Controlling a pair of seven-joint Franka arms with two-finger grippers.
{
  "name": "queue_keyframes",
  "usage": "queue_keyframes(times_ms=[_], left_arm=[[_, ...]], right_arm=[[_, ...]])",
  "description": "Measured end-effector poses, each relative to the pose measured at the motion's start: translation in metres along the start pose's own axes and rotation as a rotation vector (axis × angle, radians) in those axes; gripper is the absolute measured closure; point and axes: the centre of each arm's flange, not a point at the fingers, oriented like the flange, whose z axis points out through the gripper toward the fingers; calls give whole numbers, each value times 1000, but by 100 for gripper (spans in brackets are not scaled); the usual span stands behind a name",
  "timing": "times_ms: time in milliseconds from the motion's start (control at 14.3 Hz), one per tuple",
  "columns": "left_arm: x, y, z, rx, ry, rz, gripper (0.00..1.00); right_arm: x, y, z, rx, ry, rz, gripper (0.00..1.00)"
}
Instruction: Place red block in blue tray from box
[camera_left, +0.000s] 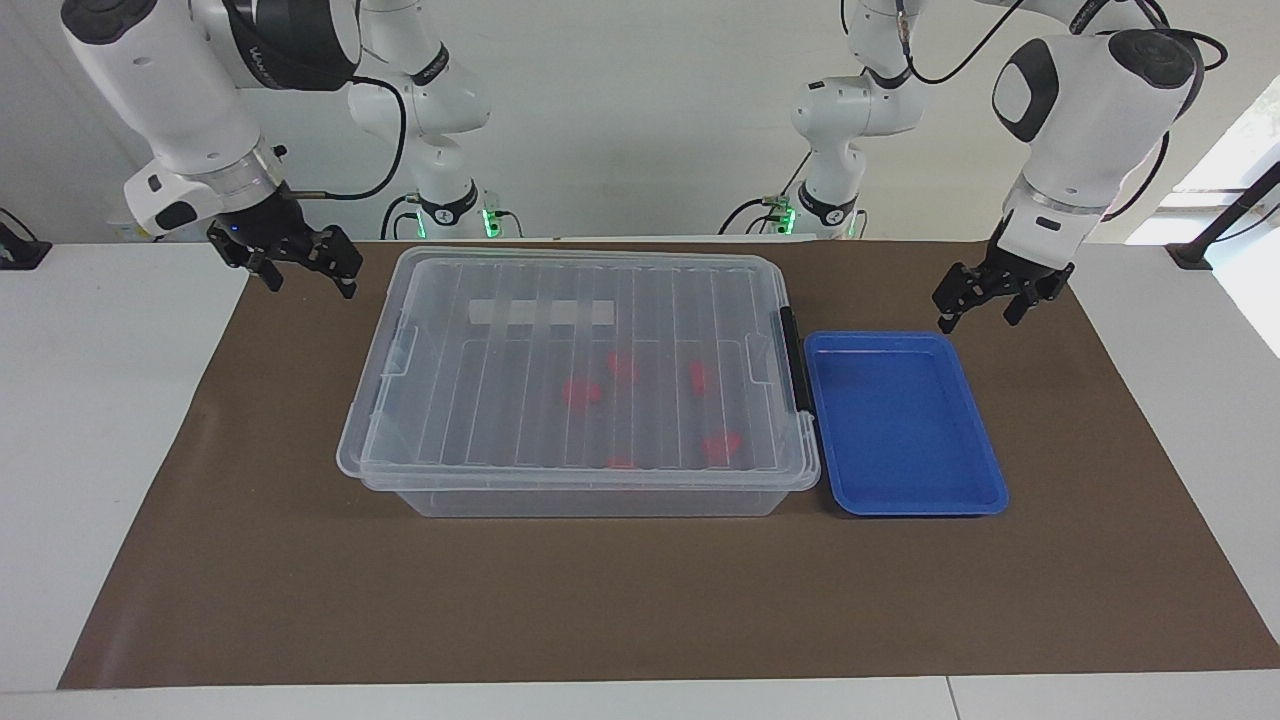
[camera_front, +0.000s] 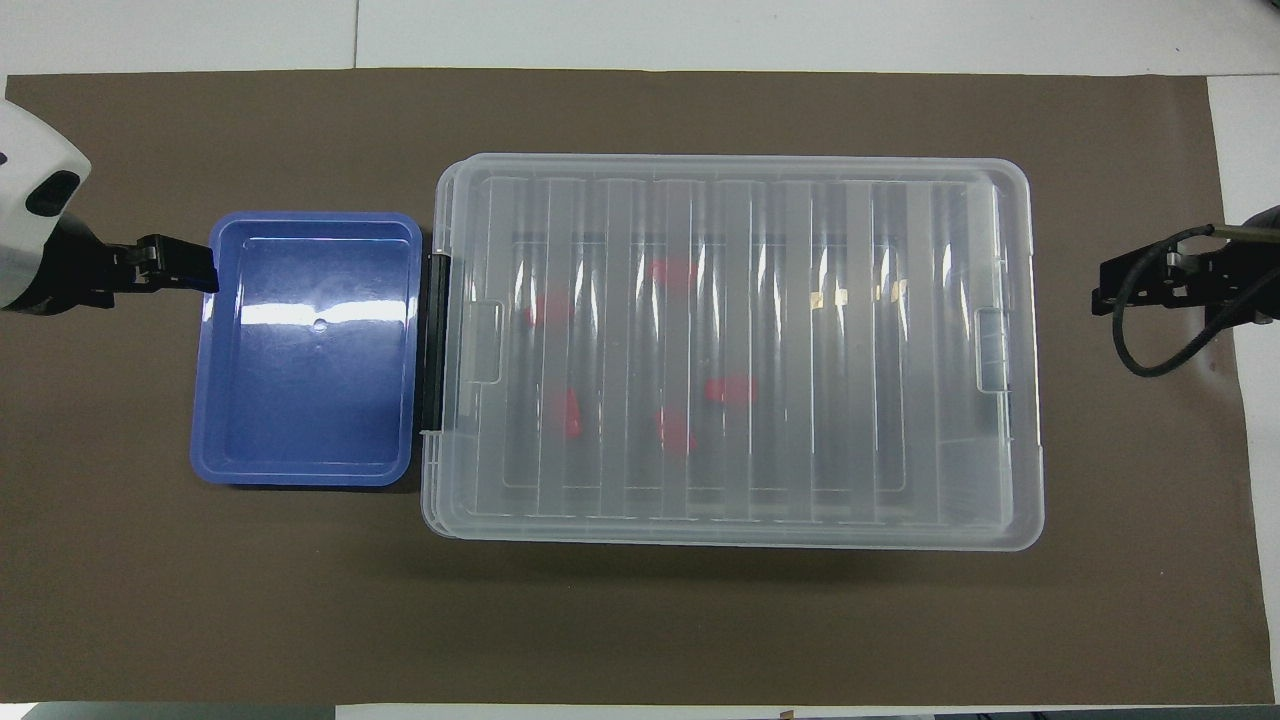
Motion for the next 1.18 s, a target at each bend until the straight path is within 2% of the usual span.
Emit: queue_keyframes(times_ms=[906, 1185], left_arm=[[0, 0, 0, 0, 0, 0, 0], [0, 0, 0, 0, 0, 0, 0]], right_arm=[[0, 1, 1, 8, -3, 8, 0], [3, -28, 4, 25, 43, -33, 0]])
